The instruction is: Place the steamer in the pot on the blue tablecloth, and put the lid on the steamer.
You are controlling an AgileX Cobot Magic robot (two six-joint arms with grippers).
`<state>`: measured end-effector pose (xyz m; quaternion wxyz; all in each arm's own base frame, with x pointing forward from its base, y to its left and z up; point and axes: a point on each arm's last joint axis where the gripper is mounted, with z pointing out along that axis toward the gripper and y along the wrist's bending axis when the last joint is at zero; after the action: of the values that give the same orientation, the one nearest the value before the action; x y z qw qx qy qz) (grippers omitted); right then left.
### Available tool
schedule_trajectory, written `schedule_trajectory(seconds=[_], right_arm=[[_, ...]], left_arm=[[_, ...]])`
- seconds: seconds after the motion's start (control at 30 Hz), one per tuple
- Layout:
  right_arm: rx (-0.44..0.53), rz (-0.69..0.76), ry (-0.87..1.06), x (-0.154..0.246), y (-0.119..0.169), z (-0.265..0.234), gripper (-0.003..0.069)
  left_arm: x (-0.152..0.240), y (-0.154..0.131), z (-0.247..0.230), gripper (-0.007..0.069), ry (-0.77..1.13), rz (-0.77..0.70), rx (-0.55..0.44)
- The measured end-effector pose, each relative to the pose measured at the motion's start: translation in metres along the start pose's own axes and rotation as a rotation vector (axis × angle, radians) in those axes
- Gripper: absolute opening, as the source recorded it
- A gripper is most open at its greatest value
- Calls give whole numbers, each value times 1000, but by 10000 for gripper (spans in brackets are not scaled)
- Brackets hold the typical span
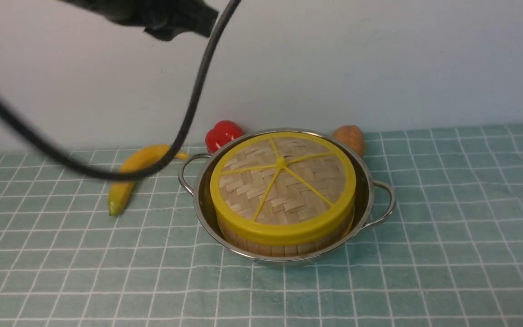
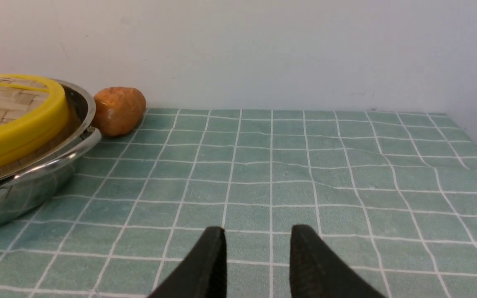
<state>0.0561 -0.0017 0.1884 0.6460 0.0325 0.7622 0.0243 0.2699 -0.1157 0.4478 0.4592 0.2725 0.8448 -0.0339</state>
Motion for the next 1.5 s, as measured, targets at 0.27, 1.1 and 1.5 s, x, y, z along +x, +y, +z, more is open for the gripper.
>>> schedule_trajectory(seconds=[0.27,1.1,1.5], right_arm=[[0,0,0,0,0,0,243],[0,0,-1,0,0,0,243],[0,-3,-1,0,0,0,243]], left_arm=[[120,16,-42,264,-81,-197,-170],[356,-58,-46,264,-266,-267,-439],[357,-58,-46,264,-260,-267,-444]])
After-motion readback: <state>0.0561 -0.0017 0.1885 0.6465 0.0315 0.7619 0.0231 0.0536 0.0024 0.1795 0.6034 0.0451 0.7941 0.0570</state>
